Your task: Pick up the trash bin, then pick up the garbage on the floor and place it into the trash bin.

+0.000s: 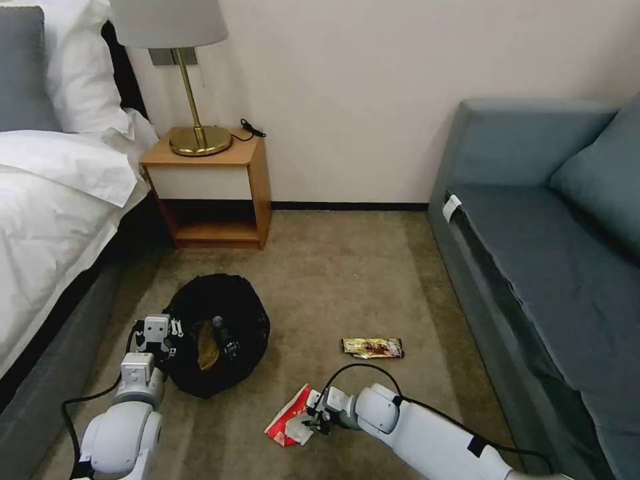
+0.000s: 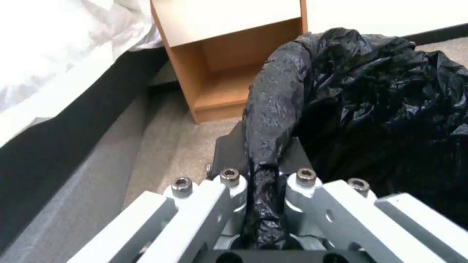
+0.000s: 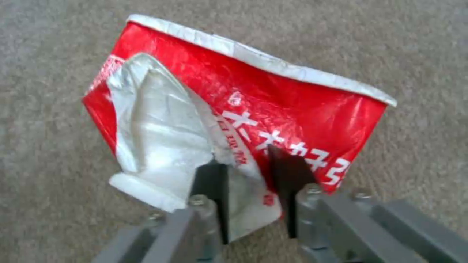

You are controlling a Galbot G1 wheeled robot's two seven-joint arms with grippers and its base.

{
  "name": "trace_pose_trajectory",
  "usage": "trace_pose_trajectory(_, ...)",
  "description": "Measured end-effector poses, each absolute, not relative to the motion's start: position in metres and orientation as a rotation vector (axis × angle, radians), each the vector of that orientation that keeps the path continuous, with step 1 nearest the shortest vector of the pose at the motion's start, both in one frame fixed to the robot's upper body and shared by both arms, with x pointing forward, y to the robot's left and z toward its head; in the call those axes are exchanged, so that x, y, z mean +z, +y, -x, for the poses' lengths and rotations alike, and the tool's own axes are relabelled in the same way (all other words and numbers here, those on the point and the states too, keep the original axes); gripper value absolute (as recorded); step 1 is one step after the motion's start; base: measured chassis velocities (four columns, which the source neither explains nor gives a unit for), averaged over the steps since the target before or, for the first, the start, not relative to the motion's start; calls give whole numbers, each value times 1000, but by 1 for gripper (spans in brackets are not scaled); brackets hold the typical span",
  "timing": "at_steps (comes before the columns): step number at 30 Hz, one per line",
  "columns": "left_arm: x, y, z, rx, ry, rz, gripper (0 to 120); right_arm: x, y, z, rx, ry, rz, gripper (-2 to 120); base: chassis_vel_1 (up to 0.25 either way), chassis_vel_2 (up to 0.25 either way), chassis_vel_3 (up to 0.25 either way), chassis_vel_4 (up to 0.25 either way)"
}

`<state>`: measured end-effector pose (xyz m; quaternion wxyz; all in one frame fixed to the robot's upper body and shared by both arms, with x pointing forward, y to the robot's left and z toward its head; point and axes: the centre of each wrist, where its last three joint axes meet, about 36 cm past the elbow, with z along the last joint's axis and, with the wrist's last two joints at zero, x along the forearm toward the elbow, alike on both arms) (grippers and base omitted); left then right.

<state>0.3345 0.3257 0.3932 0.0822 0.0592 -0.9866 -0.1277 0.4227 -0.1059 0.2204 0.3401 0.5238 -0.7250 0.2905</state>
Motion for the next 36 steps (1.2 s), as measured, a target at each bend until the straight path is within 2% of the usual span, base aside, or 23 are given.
trace_pose_trajectory(1,393,326,-334,-381,-2947,-177,0,220,-106,-423,756,-1887,-1363,19,0,0,0,0)
trace_pose_trajectory(5,393,326,-332,-383,-2945,-178,0,222,-110,-423,746,-1902,-1358,0,0,0,0,0)
trace_pose_trajectory(17,394,329,-327,-395,-2943,-186,0,235,-126,-416,688,-1966,-1358,0,0,0,0,0)
trace_pose_trajectory(22,395,334,-325,-409,-2940,-198,0,250,-133,-416,600,-2045,-1345,0,0,0,0,0)
trace_pose_trajectory(30,390,341,-323,-417,-2929,-208,0,280,-150,-438,406,-2229,-1300,0,0,0,0,0)
trace_pose_trajectory(36,390,342,-323,-418,-2932,-202,0,309,-167,-474,228,-2388,-1234,0,0,0,0,0)
